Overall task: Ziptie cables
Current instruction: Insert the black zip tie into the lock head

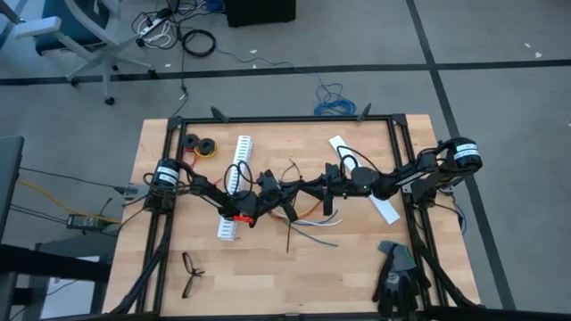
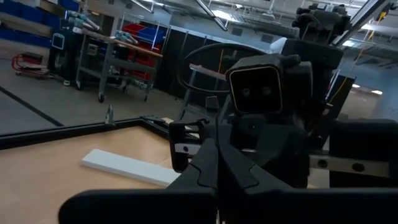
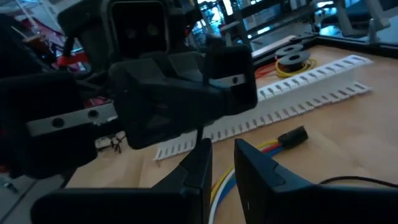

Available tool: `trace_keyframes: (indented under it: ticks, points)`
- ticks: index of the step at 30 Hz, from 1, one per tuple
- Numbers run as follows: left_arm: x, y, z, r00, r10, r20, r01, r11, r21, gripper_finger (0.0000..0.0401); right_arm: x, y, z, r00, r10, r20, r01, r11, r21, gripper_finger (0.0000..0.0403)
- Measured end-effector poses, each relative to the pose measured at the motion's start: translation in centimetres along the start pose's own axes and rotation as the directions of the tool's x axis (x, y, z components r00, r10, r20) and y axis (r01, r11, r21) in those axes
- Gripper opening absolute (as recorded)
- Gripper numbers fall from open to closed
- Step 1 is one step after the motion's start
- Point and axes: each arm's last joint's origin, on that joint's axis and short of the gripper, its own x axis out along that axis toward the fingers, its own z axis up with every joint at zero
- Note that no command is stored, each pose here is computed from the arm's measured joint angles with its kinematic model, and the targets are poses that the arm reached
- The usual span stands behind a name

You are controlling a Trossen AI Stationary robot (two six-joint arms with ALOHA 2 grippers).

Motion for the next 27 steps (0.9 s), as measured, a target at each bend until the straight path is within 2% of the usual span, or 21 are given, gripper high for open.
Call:
trace_keyframes:
  ticks: [5,9,18,27]
  points:
    - [0.1,0.1,0.0,1.000,-0.007,0.000,0.007,0.998,-0.060,0.0004,0.0,0.2,-0.1,0.998,0.060,-0.025,-0.060,0.998,-0.004,0.0059]
    - [0.4,0.1,0.1,0.997,-0.071,-0.009,0.069,0.992,-0.109,0.0004,0.0,0.3,-0.1,0.996,0.087,-0.035,-0.088,0.996,-0.017,0.0059]
    - [1.7,-1.0,0.4,0.994,-0.101,-0.035,0.097,0.991,-0.092,0.0003,0.0,0.4,0.0,0.994,0.108,-0.033,-0.109,0.994,-0.018,0.0058]
    - [1.6,-0.9,0.3,0.994,-0.100,-0.038,0.096,0.991,-0.090,0.0004,0.0,0.4,0.0,0.990,0.134,-0.043,-0.136,0.989,-0.060,0.0004]
